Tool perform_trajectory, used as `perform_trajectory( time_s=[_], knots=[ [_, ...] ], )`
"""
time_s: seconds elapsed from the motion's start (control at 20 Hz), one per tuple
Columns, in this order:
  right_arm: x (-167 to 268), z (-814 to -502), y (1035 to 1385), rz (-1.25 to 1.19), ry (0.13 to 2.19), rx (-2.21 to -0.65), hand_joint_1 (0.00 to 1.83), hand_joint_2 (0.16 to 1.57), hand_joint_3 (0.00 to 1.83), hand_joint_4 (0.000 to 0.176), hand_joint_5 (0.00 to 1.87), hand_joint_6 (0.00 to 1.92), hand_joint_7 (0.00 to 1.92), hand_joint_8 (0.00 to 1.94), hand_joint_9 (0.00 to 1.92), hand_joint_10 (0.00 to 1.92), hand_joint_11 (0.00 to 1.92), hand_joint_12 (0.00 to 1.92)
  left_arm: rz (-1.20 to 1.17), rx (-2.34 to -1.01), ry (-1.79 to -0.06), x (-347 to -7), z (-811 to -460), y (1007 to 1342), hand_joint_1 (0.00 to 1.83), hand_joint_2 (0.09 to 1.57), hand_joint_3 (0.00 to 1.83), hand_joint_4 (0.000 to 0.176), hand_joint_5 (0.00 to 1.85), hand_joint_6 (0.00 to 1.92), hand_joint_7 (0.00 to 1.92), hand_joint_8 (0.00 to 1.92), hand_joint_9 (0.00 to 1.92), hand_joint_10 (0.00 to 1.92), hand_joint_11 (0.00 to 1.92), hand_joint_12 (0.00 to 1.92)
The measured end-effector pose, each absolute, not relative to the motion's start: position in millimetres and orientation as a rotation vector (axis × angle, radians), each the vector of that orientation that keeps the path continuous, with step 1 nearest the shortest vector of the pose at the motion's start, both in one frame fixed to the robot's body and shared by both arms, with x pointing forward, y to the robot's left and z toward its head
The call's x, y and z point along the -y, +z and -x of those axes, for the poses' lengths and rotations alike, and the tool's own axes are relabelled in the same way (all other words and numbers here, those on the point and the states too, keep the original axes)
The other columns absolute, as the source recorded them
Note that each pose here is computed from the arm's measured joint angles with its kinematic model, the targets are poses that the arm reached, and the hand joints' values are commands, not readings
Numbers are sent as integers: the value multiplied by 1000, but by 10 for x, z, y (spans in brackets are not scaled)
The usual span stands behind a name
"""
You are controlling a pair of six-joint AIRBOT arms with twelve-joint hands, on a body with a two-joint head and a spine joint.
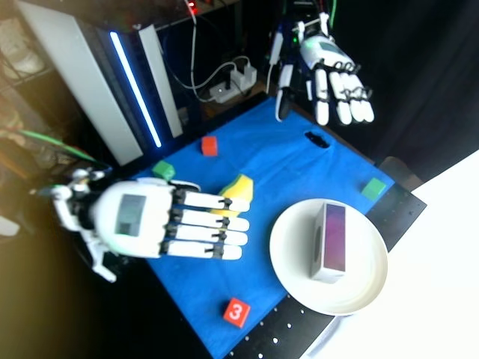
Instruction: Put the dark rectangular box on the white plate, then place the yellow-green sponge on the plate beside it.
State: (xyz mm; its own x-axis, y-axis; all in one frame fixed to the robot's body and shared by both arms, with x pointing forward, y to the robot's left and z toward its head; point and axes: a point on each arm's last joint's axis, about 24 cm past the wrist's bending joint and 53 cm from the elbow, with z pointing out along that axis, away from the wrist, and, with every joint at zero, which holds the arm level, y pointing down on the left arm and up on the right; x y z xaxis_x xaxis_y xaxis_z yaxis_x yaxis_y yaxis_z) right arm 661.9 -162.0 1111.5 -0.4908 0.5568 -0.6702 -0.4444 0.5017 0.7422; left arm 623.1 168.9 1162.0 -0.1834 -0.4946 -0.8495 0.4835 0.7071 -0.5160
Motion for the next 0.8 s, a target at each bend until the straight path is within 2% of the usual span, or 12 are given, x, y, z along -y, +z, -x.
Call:
perform_trajectory(
  time_s=[0.05, 0.15, 0.25, 0.3, 0.35, 0.4, 0.45, 0.5, 0.55, 0.65, 0.75, 0.8],
  knots=[
    [1584, -6660, 11108, -96, 1199, -1707, 814, 989, 0, 20, 408, 8, 331, 7, 261, 18, 0, 787, 45, -1531, -868, -1753, -6189, 11556, 868, 956, 5, 110, 254, 3, 171, 3, 48, 0, 10, 42],
    [1539, -6684, 11085, -93, 1199, -1712, 838, 997, 2, 16, 449, 12, 352, 8, 299, 21, 0, 849, 80, -1527, -862, -1816, -6171, 11533, 852, 967, 9, 92, 228, 0, 146, 0, 28, 0, 24, 50],
    [1466, -6672, 10989, -73, 1194, -1741, 1006, 991, 0, 0, 755, 88, 646, 79, 644, 136, 186, 1284, 115, -1487, -860, -1894, -6188, 11608, 851, 988, 12, 76, 207, 2, 141, 4, 35, 5, 21, 61],
    [1456, -6682, 10959, -69, 1188, -1749, 1110, 968, 25, 0, 867, 395, 708, 483, 626, 927, 429, 1596, 118, -1479, -862, -1902, -6180, 11622, 847, 995, 0, 68, 210, 2, 152, 3, 49, 5, 3, 139],
    [1455, -6708, 10947, -69, 1178, -1758, 1157, 1052, 12, 0, 1001, 809, 696, 1092, 722, 1420, 668, 1785, 125, -1476, -863, -1915, -6170, 11620, 851, 998, 0, 62, 208, 0, 155, 2, 54, 4, 0, 169],
    [1464, -6740, 10955, -69, 1168, -1759, 1169, 1067, 5, 0, 1031, 912, 799, 1463, 882, 1719, 927, 1894, 125, -1479, -862, -1925, -6156, 11600, 840, 991, 0, 62, 218, 0, 183, 0, 90, 1, 0, 266],
    [1458, -6770, 10998, -71, 1169, -1748, 1219, 980, 0, 0, 860, 1278, 797, 1689, 907, 1875, 1019, 1916, 147, -1483, -862, -1941, -6148, 11570, 853, 983, 0, 57, 224, 1, 190, 0, 97, 0, 0, 278],
    [1443, -6796, 11057, -62, 1171, -1734, 1277, 946, 0, 0, 805, 1414, 814, 1662, 923, 1901, 1044, 1920, 153, -1490, -856, -1963, -6144, 11542, 875, 968, 0, 40, 237, 3, 199, 2, 114, 4, 0, 308],
    [1429, -6805, 11089, -54, 1174, -1726, 1187, 1059, 17, 0, 946, 1111, 771, 1747, 891, 1917, 1028, 1921, 155, -1492, -854, -1972, -6142, 11534, 875, 963, 0, 33, 239, 2, 201, 1, 123, 4, 0, 340],
    [1400, -6847, 11163, -48, 1180, -1705, 1158, 1111, 10, 0, 952, 1074, 794, 1716, 851, 1857, 908, 1921, 168, -1491, -848, -1999, -6151, 11529, 855, 975, 2, 33, 224, 0, 186, 0, 109, 0, 0, 317],
    [1373, -6938, 11287, -43, 1182, -1670, 1162, 1111, 0, 0, 970, 1034, 850, 1432, 856, 1552, 814, 1740, 171, -1491, -846, -2008, -6152, 11527, 862, 992, 4, 37, 217, 0, 171, 1, 97, 1, 0, 308],
    [1362, -7005, 11375, -45, 1186, -1642, 1218, 1109, 0, 0, 940, 1029, 1004, 1109, 887, 1405, 810, 1628, 170, -1494, -846, -2008, -6150, 11518, 879, 994, 3, 57, 211, 0, 150, 1, 73, 0, 0, 262]
  ],
)
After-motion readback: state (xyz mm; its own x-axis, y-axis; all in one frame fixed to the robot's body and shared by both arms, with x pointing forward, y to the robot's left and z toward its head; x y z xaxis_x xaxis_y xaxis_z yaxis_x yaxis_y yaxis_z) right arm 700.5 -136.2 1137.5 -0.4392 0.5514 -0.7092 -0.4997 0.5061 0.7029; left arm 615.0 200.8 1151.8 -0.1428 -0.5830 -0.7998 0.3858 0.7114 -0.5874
